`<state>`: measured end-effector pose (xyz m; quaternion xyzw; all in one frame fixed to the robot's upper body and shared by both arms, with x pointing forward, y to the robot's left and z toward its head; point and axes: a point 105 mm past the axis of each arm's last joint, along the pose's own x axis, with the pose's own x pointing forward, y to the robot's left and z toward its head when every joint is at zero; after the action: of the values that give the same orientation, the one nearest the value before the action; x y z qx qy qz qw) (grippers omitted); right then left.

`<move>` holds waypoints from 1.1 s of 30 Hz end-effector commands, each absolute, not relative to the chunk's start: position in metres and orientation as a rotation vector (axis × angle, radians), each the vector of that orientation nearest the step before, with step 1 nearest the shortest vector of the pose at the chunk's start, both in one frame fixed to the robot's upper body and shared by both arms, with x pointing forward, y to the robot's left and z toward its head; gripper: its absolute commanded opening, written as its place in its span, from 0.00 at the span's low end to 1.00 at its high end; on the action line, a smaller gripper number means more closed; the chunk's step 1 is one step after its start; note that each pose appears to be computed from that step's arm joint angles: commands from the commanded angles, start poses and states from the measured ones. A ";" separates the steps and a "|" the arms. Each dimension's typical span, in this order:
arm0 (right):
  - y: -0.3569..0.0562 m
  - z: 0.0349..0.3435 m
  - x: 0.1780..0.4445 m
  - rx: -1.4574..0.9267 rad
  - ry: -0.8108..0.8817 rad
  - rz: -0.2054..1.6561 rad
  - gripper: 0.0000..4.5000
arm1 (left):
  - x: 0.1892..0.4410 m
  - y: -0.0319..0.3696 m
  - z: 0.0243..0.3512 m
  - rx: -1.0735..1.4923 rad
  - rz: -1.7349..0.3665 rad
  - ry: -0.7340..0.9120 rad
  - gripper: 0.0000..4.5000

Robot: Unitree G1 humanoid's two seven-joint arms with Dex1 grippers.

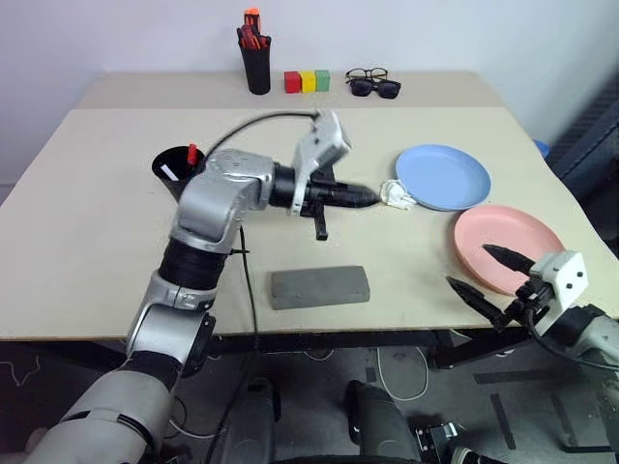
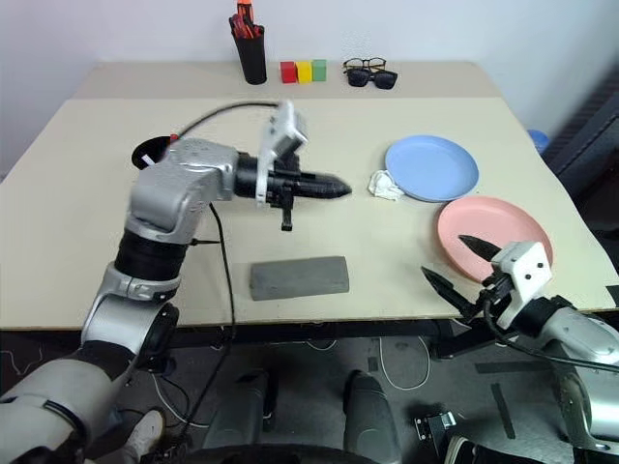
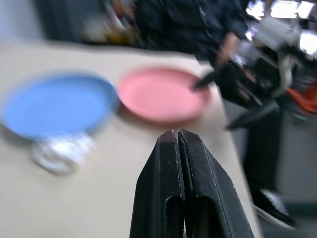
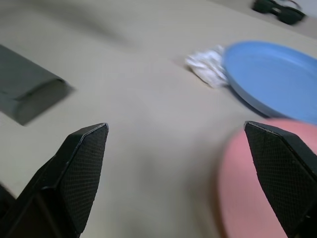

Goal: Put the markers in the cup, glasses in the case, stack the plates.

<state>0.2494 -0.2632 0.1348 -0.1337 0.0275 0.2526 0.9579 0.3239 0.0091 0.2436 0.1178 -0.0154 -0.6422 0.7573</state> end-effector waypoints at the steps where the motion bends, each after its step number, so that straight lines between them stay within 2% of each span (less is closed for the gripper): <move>1: -0.281 0.135 0.252 -0.281 0.064 0.446 1.00 | 0.296 0.010 0.228 0.277 -1.515 -0.084 0.20; 4: -0.290 0.122 0.260 -0.297 0.108 0.433 1.00 | 0.290 0.016 0.211 0.270 -1.558 -0.035 0.53; 8: -0.295 0.109 0.275 -0.319 0.147 0.438 1.00 | 0.297 0.022 0.206 0.279 -1.519 -0.013 0.98; 19: -0.289 0.096 0.311 -0.345 0.204 0.448 1.00 | 0.295 0.034 0.200 0.376 -1.510 -0.036 0.99; 22: -0.294 0.096 0.318 -0.352 0.220 0.417 0.80 | 0.296 0.035 0.200 0.379 -1.500 -0.037 1.00; 29: -0.295 0.103 0.317 -0.415 0.214 0.382 0.01 | 0.295 0.037 0.198 0.388 -1.489 -0.038 1.00; 33: -0.300 0.121 0.313 -0.486 0.174 0.326 0.01 | 0.295 0.036 0.198 0.378 -1.474 -0.045 1.00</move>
<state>0.3123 -0.2953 0.0992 -0.2116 0.1127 0.1792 0.9542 0.3010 0.0387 0.1877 0.1643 0.0069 -0.6641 0.7293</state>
